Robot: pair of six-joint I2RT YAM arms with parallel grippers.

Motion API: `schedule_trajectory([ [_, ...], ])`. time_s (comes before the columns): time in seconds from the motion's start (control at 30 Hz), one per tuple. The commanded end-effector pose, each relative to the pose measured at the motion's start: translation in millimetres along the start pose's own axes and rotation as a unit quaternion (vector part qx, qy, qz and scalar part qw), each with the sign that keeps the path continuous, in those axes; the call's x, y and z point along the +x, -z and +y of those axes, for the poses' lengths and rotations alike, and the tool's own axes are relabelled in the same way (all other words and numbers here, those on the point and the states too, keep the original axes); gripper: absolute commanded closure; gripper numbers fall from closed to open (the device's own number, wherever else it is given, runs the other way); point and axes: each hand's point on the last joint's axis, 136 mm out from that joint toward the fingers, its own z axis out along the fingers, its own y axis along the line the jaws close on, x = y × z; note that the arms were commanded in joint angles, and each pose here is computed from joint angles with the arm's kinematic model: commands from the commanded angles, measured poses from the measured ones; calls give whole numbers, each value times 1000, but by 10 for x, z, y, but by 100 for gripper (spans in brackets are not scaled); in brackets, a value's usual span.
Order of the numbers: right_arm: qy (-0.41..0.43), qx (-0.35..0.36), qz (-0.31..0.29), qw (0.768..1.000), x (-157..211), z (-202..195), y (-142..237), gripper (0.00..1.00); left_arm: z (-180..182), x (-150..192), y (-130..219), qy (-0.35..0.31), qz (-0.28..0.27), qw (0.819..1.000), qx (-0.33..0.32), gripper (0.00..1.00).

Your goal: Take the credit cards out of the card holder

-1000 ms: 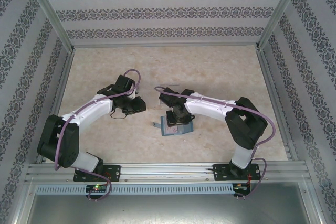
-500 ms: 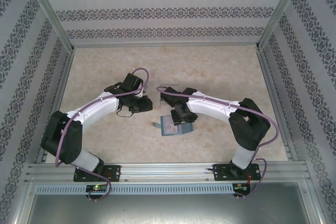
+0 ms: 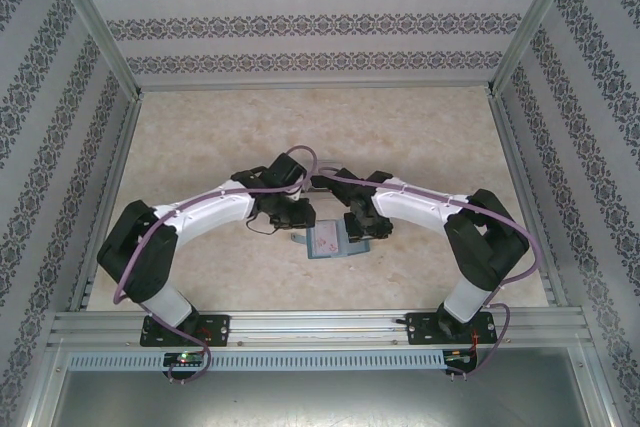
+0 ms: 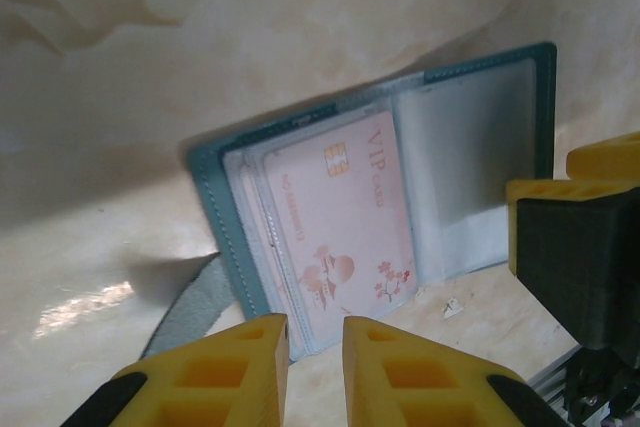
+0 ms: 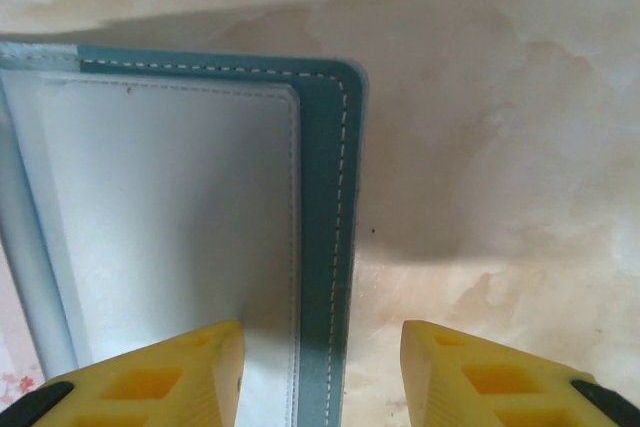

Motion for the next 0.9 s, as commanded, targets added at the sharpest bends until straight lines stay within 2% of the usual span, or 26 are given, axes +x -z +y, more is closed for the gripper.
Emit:
schedule_trajectory([
  [0.0,-2,-38,-3,999,3,75,0,57,-149,-29,-88,5,-4,1000,10,78],
  [0.2,-11,-102,1,995,24,288,-30,67,-45,23,-221,9,10,1000,-12,79],
  [0.33,-17,-128,2,992,25,383,-27,69,33,42,-257,8,13,999,-28,79],
  [0.53,-26,-106,-12,994,18,273,58,63,174,82,-281,8,16,998,-56,80],
  [0.87,-32,-141,-41,989,-35,311,380,60,297,180,-360,13,26,997,-67,83],
])
